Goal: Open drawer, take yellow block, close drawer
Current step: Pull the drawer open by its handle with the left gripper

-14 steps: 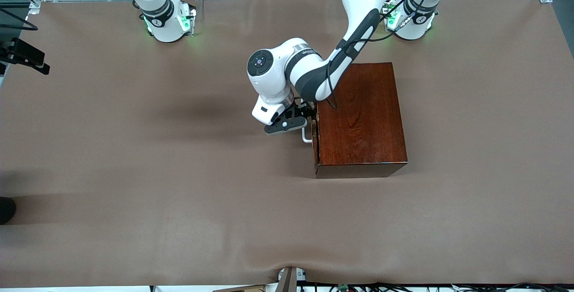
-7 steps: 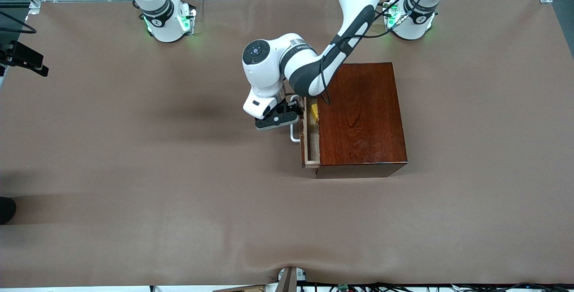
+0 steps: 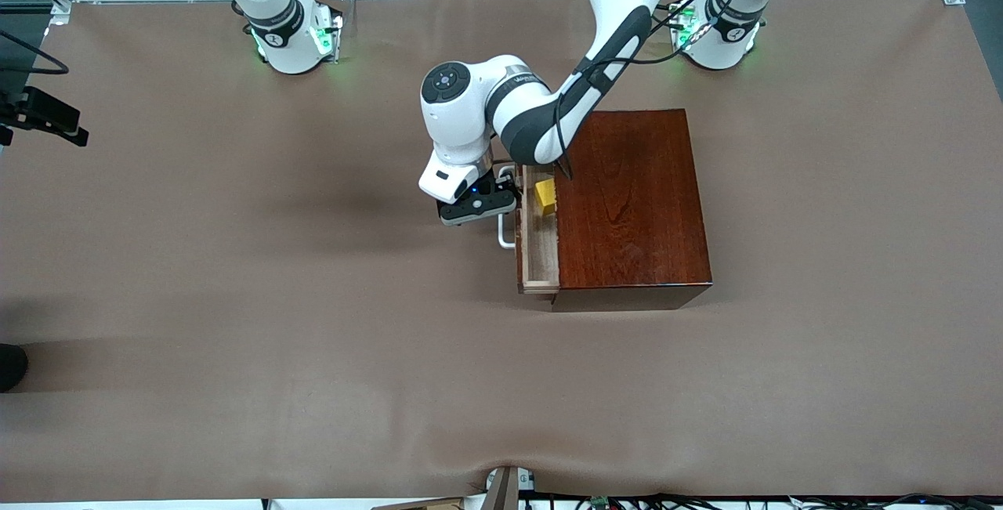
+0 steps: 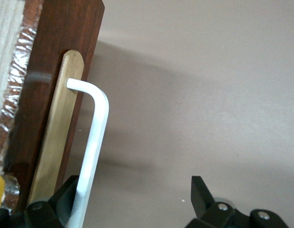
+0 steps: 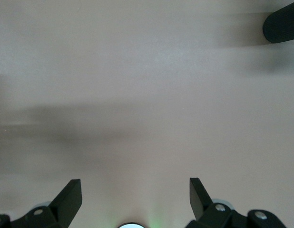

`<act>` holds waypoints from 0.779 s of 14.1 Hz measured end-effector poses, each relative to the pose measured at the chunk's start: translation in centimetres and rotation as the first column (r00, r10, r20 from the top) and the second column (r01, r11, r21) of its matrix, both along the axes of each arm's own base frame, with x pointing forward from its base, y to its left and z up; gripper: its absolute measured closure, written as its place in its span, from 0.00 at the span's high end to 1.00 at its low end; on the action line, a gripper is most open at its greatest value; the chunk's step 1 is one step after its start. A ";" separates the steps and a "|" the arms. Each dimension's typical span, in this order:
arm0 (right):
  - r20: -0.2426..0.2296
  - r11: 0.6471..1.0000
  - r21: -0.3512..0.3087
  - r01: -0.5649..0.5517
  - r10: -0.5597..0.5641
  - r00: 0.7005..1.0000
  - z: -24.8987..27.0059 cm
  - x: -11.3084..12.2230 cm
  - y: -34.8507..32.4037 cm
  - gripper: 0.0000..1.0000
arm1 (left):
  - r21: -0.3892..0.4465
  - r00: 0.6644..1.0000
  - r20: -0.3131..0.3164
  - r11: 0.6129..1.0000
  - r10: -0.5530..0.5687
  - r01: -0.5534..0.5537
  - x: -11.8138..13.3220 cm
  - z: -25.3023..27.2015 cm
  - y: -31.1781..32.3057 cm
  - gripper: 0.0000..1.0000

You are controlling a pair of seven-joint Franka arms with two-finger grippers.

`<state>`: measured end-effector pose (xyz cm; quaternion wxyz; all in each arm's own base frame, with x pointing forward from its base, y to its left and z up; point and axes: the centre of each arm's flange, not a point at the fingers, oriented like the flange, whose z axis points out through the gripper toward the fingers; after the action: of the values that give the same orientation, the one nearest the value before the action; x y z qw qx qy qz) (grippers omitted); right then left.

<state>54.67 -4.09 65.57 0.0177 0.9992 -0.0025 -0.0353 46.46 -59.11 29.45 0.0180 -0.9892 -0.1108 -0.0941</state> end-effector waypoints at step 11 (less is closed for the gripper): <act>0.016 0.999 -0.004 0.044 -0.044 0.999 -1.5 1.4 -2.7 1.00 | -0.020 0.999 0.038 1.000 0.002 -0.001 -0.6 0.1 -0.9 1.00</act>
<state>56.10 -6.77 64.05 0.0190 0.9991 -0.0247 -0.0277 45.85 -60.02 29.53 0.0061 -0.9873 -0.1128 -0.1116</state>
